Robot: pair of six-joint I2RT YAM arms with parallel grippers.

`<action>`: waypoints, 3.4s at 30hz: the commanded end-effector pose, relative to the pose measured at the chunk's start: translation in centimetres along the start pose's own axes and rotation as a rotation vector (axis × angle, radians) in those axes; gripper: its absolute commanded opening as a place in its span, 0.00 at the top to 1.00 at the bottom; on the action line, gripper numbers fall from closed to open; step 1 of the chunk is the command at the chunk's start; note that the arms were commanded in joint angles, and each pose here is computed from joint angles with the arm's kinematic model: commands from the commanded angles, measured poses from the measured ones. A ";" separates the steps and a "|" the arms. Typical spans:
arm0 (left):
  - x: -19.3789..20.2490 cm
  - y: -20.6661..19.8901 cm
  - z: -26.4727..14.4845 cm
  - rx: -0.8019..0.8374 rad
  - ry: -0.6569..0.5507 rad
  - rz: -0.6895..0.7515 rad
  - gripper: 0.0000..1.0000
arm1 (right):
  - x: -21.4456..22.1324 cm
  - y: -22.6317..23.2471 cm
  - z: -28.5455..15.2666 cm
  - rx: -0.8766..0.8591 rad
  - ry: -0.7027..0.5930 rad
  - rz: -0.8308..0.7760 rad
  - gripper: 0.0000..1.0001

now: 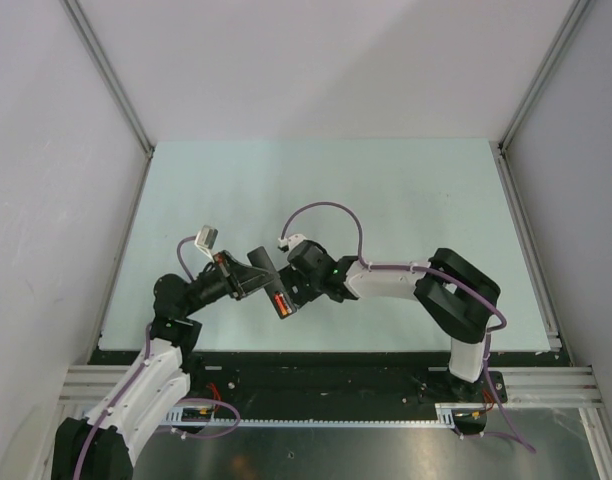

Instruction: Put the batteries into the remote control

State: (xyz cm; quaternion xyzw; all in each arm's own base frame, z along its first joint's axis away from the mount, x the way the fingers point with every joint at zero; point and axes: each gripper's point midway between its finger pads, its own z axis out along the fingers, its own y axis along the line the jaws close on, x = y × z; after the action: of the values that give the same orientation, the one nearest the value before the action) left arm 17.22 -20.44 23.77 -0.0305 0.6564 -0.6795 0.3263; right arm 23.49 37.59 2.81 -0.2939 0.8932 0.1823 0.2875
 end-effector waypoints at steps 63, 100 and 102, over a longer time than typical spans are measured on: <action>-0.1 0.7 0.2 -0.016 0.004 0.008 1.00 | 1.3 -16.3 -6.2 0.425 -0.110 0.855 0.23; 0.8 0.4 -0.3 0.005 0.032 0.023 1.00 | -0.1 -15.4 -4.1 0.216 0.096 -0.197 0.26; 0.8 0.4 -0.3 0.006 0.033 0.024 1.00 | 0.4 -15.9 -3.7 0.227 0.112 -0.182 0.27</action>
State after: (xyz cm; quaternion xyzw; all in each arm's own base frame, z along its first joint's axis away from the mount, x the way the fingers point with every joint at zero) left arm 17.11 -20.51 22.52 -0.0367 0.6683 -0.6747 0.3112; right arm 30.03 23.08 2.58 -0.3453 0.8983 0.0373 0.2692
